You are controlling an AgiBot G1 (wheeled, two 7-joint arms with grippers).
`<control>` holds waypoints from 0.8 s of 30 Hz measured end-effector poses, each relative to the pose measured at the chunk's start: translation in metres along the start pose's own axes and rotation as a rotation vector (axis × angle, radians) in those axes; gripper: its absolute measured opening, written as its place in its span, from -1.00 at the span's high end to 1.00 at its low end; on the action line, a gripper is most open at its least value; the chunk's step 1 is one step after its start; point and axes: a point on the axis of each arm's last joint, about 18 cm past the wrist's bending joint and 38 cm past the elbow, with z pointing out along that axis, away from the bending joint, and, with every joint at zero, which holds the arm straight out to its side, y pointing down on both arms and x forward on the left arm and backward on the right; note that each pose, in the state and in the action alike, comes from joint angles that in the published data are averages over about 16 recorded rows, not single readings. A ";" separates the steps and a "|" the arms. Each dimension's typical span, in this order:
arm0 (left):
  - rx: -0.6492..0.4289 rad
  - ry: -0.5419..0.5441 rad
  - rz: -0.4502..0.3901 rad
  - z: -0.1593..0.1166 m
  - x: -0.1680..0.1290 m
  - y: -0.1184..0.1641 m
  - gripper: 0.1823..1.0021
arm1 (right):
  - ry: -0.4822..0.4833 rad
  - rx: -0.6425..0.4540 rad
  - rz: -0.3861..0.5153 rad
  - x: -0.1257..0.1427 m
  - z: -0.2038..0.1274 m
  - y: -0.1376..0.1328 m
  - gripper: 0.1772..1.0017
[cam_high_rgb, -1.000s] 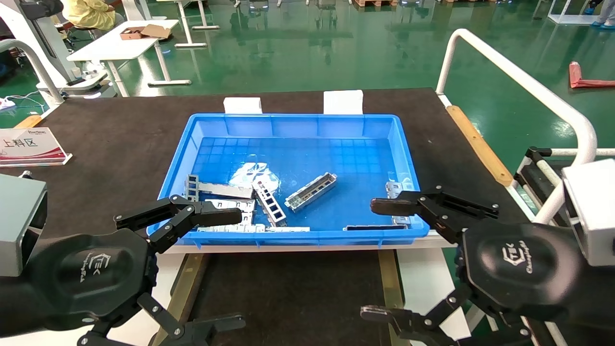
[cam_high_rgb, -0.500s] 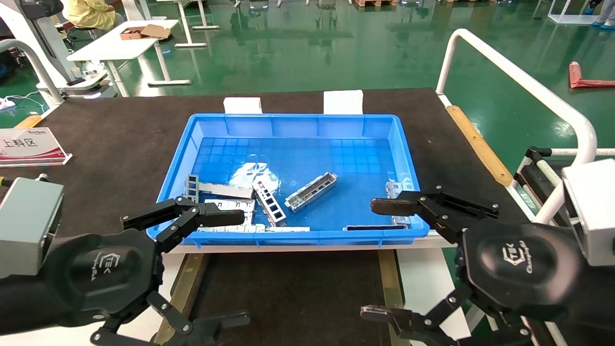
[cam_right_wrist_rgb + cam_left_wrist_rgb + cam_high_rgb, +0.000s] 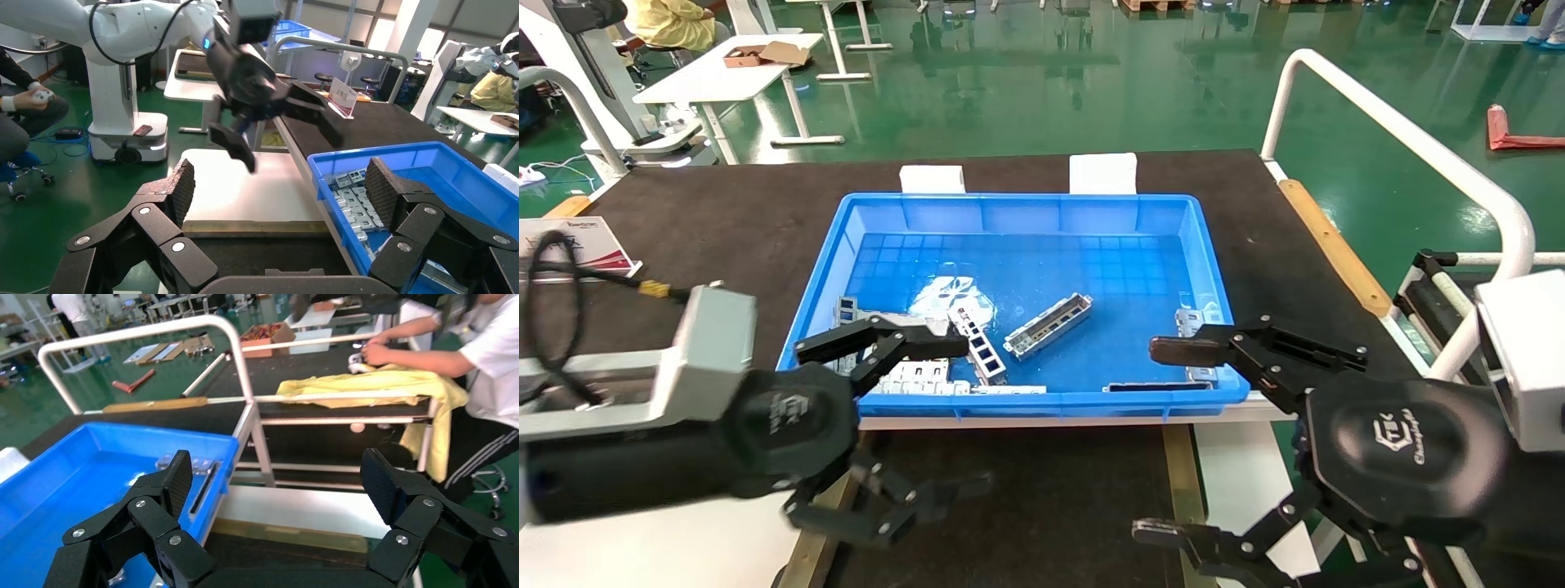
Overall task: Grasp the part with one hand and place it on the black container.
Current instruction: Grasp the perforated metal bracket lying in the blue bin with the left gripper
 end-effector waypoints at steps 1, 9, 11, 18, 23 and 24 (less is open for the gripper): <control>-0.005 -0.009 0.000 0.004 -0.004 0.002 -1.00 | 0.000 0.000 0.000 0.000 0.000 0.000 -1.00; -0.046 -0.092 -0.008 0.039 -0.041 0.022 -1.00 | 0.000 0.000 0.000 0.000 0.000 0.000 -1.00; -0.055 -0.115 -0.013 0.050 -0.052 0.027 -1.00 | 0.000 0.000 0.000 0.000 0.000 0.000 -1.00; -0.089 -0.194 -0.040 0.087 -0.087 0.044 -1.00 | 0.000 0.000 0.000 0.000 0.000 0.000 -1.00; -0.114 -0.255 -0.070 0.111 -0.109 0.056 -1.00 | 0.000 0.000 0.000 0.000 0.000 0.000 -1.00; -0.119 -0.267 -0.076 0.115 -0.113 0.059 -1.00 | 0.000 0.000 0.000 0.000 0.000 0.000 -1.00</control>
